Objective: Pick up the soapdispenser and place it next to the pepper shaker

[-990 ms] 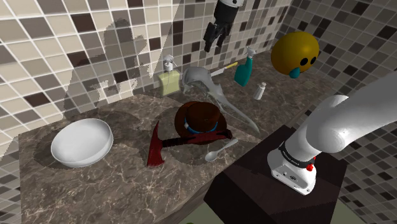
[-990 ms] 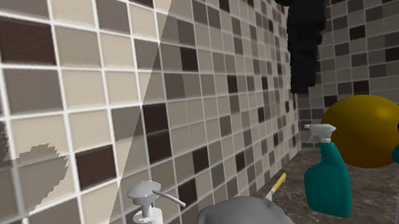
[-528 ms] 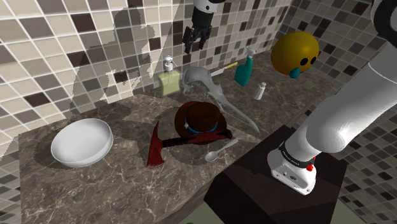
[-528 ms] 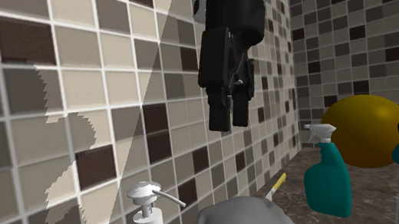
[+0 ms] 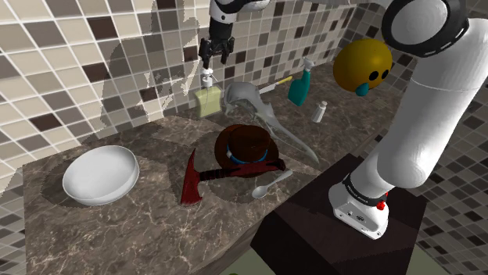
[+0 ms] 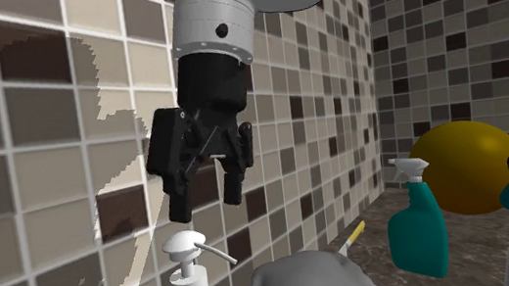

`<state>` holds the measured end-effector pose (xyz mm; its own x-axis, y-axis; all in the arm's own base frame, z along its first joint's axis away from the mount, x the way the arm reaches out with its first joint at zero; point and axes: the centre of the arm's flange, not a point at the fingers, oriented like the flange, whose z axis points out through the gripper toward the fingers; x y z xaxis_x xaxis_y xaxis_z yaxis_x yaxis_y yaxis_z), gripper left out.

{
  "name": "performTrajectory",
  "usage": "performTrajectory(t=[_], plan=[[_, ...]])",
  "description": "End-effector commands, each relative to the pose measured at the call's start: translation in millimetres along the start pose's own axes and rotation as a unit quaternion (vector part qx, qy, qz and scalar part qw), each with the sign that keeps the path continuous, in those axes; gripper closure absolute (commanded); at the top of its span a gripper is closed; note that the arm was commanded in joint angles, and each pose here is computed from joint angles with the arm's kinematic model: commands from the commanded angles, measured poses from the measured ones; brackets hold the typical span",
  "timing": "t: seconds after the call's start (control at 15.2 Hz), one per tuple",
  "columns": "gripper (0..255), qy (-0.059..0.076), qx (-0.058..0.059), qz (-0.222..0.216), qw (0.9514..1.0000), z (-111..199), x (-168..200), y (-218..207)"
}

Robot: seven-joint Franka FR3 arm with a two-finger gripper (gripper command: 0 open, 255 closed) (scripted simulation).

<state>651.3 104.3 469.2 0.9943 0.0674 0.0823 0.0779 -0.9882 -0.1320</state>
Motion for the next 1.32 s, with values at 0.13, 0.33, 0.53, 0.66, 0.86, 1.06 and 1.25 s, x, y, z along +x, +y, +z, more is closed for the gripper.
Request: performTrajectory(t=[0.13, 0.33, 0.53, 0.66, 0.86, 1.06, 1.25], plan=[[0, -0.003, 0.003, 0.005, 1.0, 24, 29, -4], [0, -0.003, 0.003, 0.005, 1.0, 40, 29, -4], [0, -0.003, 0.003, 0.005, 1.0, 56, 29, -4], [0, -0.003, 0.003, 0.005, 1.0, 59, 29, -4], [0, -0.003, 0.003, 0.005, 1.0, 59, 29, -4], [0, -0.003, 0.003, 0.005, 1.0, 59, 29, -4], [255, -0.003, 0.003, 0.005, 1.0, 59, 29, -4]])
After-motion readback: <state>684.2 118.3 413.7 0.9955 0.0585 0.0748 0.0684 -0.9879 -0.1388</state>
